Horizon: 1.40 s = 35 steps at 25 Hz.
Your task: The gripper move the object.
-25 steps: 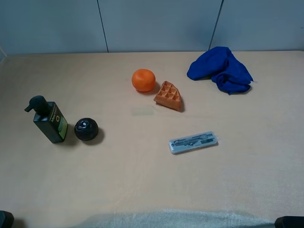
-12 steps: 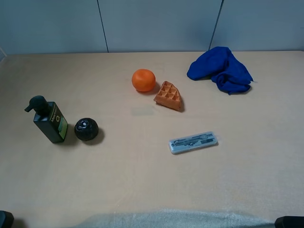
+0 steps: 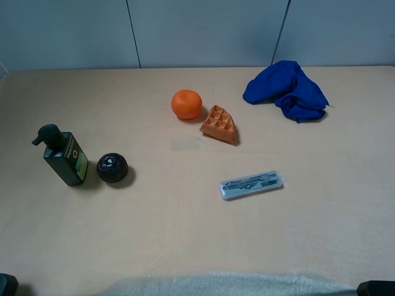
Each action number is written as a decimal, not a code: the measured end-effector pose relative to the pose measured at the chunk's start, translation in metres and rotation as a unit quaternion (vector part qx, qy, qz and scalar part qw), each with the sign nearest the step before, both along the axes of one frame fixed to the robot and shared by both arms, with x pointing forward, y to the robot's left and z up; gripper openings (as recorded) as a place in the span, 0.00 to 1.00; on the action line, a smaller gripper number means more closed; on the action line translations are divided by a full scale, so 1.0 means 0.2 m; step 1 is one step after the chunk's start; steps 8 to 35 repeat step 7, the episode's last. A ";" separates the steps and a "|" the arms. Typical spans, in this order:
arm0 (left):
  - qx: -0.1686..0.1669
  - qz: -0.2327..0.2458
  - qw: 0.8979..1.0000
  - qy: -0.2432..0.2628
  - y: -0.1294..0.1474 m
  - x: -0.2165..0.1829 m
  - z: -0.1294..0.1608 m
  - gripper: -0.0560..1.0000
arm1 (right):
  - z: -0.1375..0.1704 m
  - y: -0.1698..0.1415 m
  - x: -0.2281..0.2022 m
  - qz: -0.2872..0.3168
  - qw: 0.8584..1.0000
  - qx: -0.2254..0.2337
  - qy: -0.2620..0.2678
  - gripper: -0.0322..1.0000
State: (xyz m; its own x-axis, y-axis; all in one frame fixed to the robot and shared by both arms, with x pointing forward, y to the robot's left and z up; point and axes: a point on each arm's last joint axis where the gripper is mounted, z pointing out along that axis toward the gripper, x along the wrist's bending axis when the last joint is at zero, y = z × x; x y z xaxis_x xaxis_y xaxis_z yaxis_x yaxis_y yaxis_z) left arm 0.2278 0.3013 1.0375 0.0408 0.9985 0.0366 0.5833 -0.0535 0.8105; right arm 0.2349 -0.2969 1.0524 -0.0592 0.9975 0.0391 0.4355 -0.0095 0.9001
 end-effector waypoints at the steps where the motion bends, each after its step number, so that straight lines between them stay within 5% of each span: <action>1: 0.000 0.000 1.000 0.000 0.00 0.00 0.00 0.97 | 0.00 0.00 0.00 0.000 1.000 0.000 0.000 0.70; 35: 0.000 0.000 1.000 0.000 0.00 0.00 0.00 0.97 | 0.00 0.00 0.00 0.000 1.000 0.000 0.000 0.70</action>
